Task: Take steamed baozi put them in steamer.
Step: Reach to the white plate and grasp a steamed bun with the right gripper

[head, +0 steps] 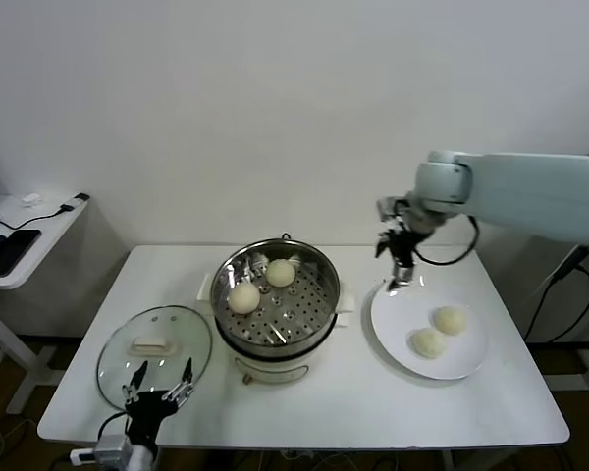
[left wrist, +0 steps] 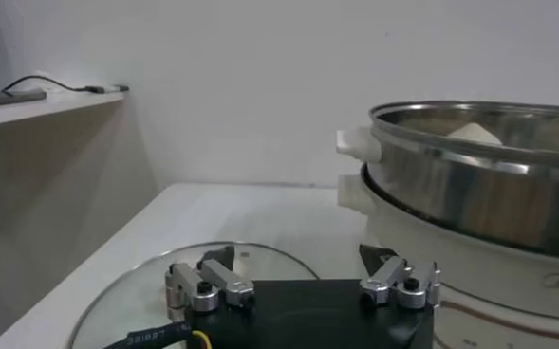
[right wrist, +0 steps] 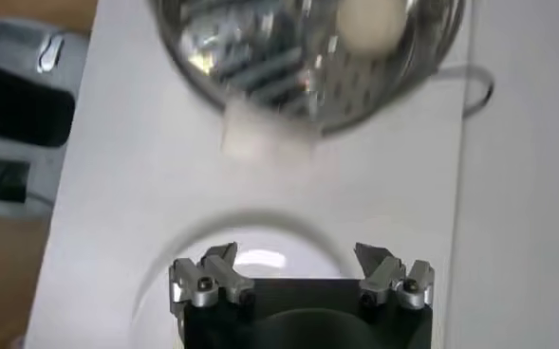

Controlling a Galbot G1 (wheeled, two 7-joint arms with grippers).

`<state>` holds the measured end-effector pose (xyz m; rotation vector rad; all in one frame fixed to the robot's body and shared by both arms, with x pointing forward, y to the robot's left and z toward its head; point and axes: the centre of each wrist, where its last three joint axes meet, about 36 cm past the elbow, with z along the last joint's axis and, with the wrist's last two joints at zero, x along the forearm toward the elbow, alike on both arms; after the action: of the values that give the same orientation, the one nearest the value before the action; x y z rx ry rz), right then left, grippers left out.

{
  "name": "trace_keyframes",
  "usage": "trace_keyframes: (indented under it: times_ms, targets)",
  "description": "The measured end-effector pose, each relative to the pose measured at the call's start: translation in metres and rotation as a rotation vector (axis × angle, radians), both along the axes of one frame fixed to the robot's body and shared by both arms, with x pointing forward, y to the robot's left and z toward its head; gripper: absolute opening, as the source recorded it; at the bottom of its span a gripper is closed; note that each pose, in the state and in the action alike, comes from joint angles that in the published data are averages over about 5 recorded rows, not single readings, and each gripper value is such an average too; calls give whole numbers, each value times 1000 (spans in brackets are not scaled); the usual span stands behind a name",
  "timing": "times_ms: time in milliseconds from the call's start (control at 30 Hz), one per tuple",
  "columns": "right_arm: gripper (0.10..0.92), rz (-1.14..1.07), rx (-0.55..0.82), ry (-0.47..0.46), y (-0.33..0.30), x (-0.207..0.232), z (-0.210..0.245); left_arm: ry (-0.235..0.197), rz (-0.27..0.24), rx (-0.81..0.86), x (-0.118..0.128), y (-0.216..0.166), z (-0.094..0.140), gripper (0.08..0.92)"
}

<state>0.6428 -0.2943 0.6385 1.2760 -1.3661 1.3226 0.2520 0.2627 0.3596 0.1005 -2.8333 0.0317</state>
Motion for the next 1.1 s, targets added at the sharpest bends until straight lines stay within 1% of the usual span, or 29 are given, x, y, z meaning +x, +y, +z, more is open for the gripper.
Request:
trace_keyframes:
  times_ms: [167, 367, 700, 1100]
  targets:
    - [823, -41, -31, 32, -38, -11, -32, 8, 2, -1, 0, 0, -2, 823]
    - [823, -65, -56, 68, -60, -21, -73, 16, 4, -1, -2, 0, -4, 823]
    - [823, -92, -62, 88, -64, -29, -129, 21, 2, -1, -4, 0, -5, 823]
    - [822, -117, -66, 78, -59, -29, -167, 18, -3, 0, -6, 0, -4, 823]
